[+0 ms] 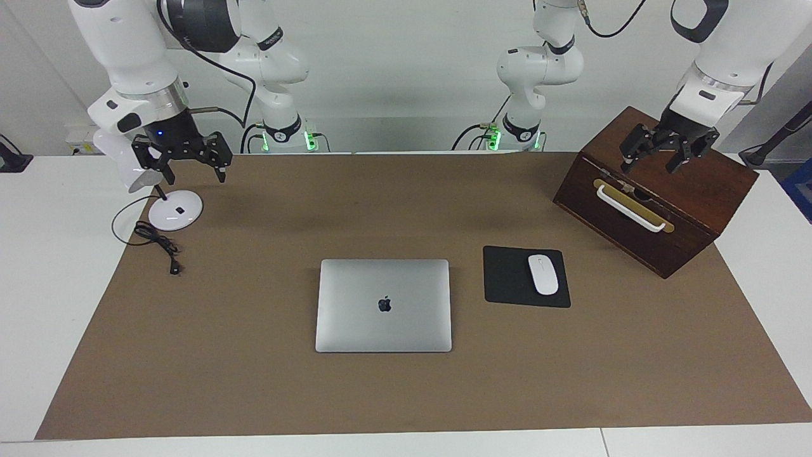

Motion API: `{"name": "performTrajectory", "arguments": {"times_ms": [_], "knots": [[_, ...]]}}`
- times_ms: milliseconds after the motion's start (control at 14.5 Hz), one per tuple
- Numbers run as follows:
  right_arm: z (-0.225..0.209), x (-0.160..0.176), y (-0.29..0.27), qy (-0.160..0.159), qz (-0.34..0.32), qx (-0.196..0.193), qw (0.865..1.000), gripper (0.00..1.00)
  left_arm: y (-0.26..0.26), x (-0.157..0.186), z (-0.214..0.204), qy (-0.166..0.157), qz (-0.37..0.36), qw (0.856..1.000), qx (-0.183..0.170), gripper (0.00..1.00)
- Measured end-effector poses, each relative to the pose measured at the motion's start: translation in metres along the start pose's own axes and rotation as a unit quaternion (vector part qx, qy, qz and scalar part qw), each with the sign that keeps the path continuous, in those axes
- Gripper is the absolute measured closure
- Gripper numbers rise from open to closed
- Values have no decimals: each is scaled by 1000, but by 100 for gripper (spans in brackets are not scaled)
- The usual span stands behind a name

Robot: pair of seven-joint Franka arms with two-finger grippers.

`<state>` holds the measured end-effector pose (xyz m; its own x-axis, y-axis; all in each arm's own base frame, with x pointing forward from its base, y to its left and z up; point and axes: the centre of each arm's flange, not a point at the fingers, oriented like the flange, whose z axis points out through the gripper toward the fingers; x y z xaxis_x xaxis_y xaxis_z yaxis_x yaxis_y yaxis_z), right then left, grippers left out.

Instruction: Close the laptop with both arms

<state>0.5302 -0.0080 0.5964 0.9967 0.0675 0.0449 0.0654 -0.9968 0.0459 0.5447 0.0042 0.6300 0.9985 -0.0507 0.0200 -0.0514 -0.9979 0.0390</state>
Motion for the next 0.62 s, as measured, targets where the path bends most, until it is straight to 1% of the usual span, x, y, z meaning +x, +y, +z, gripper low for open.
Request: {"name": "performTrajectory", "arguments": {"times_ms": [619], "knots": [[0,0,0,0,0,0,1000,0,1,-1,1,-6,1,1000,0,0]]}}
